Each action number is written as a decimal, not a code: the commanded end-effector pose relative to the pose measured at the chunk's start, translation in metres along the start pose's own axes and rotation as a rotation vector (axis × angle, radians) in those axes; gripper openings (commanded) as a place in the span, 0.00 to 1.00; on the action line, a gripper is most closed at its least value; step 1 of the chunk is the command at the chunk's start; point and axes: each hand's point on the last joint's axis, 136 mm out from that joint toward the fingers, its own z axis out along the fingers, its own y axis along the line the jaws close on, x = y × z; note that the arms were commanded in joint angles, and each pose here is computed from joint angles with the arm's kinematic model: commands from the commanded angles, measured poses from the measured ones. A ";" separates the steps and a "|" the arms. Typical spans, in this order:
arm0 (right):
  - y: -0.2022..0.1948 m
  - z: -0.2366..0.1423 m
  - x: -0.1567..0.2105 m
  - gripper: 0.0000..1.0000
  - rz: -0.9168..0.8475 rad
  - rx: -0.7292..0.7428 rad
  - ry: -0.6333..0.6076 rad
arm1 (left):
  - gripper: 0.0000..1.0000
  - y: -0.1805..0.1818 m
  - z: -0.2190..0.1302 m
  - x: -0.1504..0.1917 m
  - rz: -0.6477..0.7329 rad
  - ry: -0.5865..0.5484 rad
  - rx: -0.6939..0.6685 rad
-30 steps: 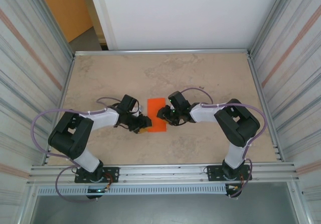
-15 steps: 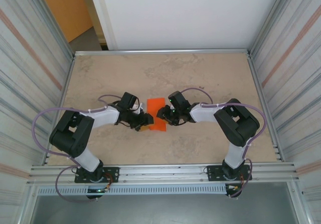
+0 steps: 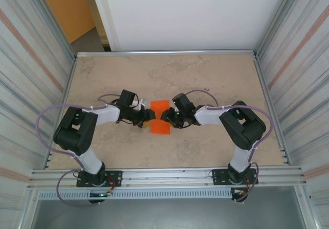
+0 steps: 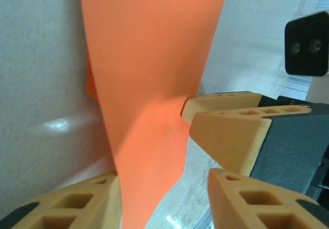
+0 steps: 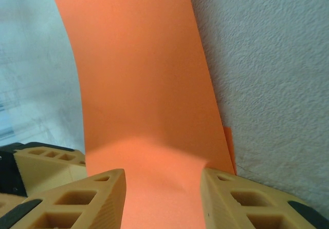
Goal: Fold a paper plane with a square sheet of paper (pick it up from the middle)
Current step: Third fold the triangle at the center of the table.
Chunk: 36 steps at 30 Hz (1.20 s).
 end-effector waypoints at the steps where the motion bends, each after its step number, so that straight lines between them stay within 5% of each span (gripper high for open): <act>1: -0.046 0.008 0.015 0.43 0.053 0.136 0.048 | 0.44 -0.006 0.000 -0.006 0.018 0.004 0.021; 12: -0.024 0.005 0.012 0.45 -0.002 0.044 0.036 | 0.25 0.004 0.004 -0.003 -0.020 0.019 -0.002; 17: -0.012 -0.010 0.004 0.55 -0.079 0.014 -0.019 | 0.09 0.006 0.003 -0.004 -0.032 0.013 -0.007; 25: 0.025 -0.060 -0.007 0.84 -0.439 0.025 -0.223 | 0.03 0.000 0.000 -0.004 -0.069 -0.006 0.013; 36: 0.045 -0.065 0.023 0.81 -0.996 0.103 -0.414 | 0.02 -0.003 -0.004 -0.001 -0.141 -0.012 0.023</act>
